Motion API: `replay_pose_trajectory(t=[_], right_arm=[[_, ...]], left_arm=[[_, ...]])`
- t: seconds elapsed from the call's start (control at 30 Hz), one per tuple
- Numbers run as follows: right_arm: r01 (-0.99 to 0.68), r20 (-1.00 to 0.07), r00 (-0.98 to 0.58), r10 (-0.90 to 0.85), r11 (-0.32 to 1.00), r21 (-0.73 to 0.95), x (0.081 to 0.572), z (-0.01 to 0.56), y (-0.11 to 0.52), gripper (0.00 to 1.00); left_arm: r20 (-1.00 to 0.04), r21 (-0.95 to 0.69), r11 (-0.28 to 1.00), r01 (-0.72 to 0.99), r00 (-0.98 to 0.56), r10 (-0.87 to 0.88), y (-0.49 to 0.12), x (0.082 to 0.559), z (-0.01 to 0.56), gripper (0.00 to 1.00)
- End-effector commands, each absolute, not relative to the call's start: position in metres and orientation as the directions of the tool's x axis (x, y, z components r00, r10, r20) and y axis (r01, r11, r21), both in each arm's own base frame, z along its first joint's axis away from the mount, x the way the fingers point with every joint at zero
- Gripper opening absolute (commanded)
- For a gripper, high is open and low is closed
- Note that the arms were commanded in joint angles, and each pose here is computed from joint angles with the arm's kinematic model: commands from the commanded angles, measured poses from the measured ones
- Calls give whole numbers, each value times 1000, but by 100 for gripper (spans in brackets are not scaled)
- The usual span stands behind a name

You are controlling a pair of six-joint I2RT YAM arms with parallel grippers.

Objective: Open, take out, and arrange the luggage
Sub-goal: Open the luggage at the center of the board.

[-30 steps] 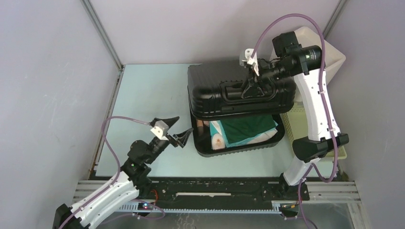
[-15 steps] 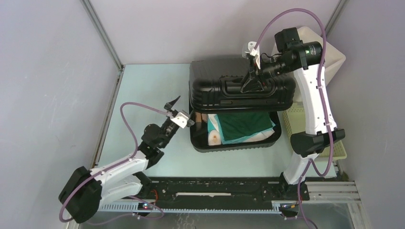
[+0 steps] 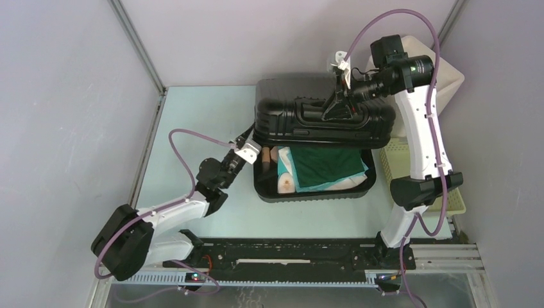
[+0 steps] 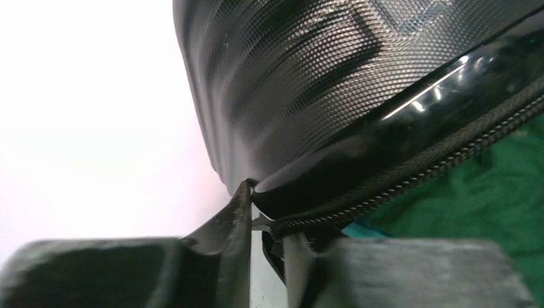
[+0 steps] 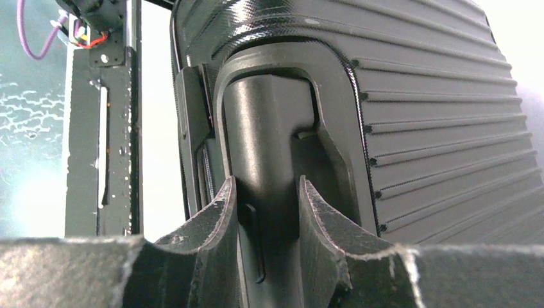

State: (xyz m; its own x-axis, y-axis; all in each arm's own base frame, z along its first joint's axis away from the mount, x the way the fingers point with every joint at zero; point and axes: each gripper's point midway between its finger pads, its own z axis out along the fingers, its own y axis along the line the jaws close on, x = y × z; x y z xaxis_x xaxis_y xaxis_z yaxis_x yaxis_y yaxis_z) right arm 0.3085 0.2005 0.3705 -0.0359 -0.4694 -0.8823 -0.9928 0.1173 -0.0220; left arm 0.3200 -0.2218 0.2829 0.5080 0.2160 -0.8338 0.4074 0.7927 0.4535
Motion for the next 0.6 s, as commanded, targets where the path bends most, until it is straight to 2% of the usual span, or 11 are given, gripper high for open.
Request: replay_pose_trajectory(t=[0.0,0.03,0.13,0.23,0.33,0.47,0.57], right_arm=[[-989,-916,-42,-400,150,-20,304,396,201,10],[-987,-916,-41,-399,156,-24,302,398,200,17],[-981,-918,-42,-395,188,-36,297,406,195,53],[-974,-933,-15,-359,215,-67,282,428,186,70],[-958,-943,39,-330,256,-129,265,453,171,79],[-926,-942,131,-311,300,-228,235,477,145,81],[-922,-931,205,-303,260,-288,202,472,142,81]], left_arm=[[-784,366,850,380,618,61,-222,317,355,8],[-792,351,850,393,608,45,-223,317,356,2],[-823,296,852,432,569,-2,-225,318,361,0],[-851,245,860,448,525,-31,-224,321,365,0],[-872,202,862,464,486,-58,-225,323,371,0],[-906,136,859,493,413,-93,-228,327,379,0],[-924,117,849,515,369,-96,-232,328,387,0]])
